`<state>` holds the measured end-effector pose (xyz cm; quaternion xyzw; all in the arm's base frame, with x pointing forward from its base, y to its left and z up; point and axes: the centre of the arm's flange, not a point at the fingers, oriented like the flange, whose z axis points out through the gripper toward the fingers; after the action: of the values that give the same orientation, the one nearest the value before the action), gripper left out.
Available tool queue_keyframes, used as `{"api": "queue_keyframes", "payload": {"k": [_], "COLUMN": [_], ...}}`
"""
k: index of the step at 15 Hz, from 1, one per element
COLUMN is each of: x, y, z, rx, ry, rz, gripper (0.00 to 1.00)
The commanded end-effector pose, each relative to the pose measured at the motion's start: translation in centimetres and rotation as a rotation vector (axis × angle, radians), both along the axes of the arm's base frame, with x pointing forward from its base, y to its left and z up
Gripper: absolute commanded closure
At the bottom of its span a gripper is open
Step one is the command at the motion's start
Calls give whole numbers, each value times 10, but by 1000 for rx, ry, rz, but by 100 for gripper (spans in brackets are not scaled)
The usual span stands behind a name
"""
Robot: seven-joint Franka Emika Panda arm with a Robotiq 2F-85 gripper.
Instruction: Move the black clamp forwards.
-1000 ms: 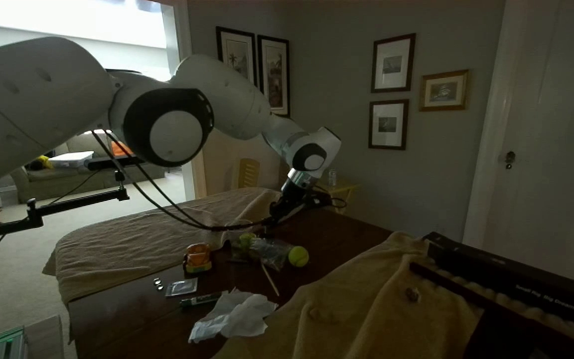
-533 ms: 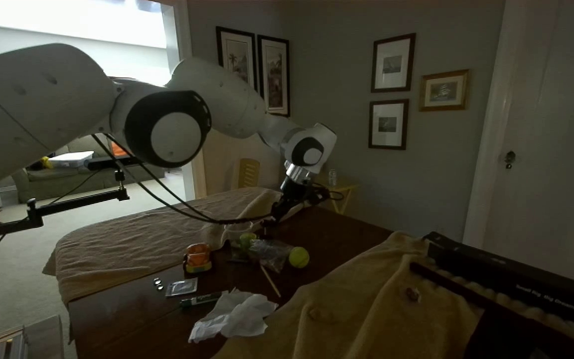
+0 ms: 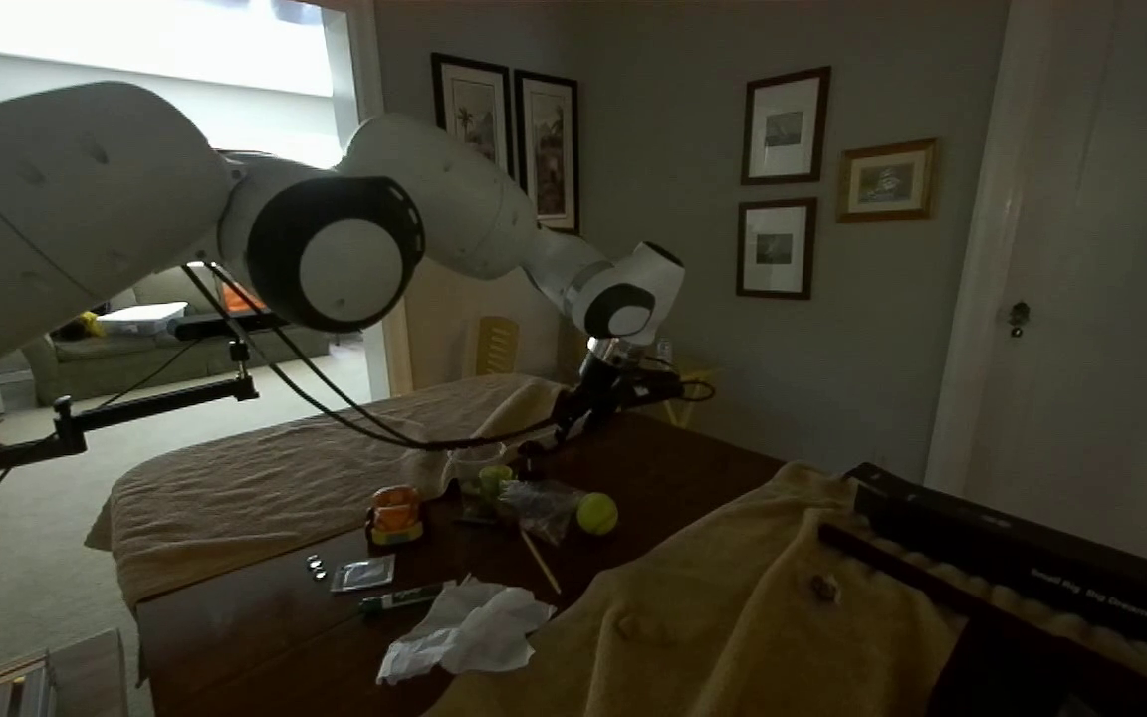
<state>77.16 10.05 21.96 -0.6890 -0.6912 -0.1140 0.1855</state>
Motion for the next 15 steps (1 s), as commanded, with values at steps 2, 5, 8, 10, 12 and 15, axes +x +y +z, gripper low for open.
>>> {"api": "queue_keyframes", "payload": {"k": [2, 5, 8, 10, 12, 15], "x": [-49, -69, -82, -91, -103, -68], "y": [13, 21, 18, 6, -7, -13], "z": [33, 55, 80, 97, 117, 110], "rx": [-16, -43, -76, -119, -180, -166], "ry": [-51, -74, -57, -28, 14, 32], "rz": [-255, -418, -570, -657, -725, -729], "gripper": [0, 0, 0, 0, 0, 0]}}
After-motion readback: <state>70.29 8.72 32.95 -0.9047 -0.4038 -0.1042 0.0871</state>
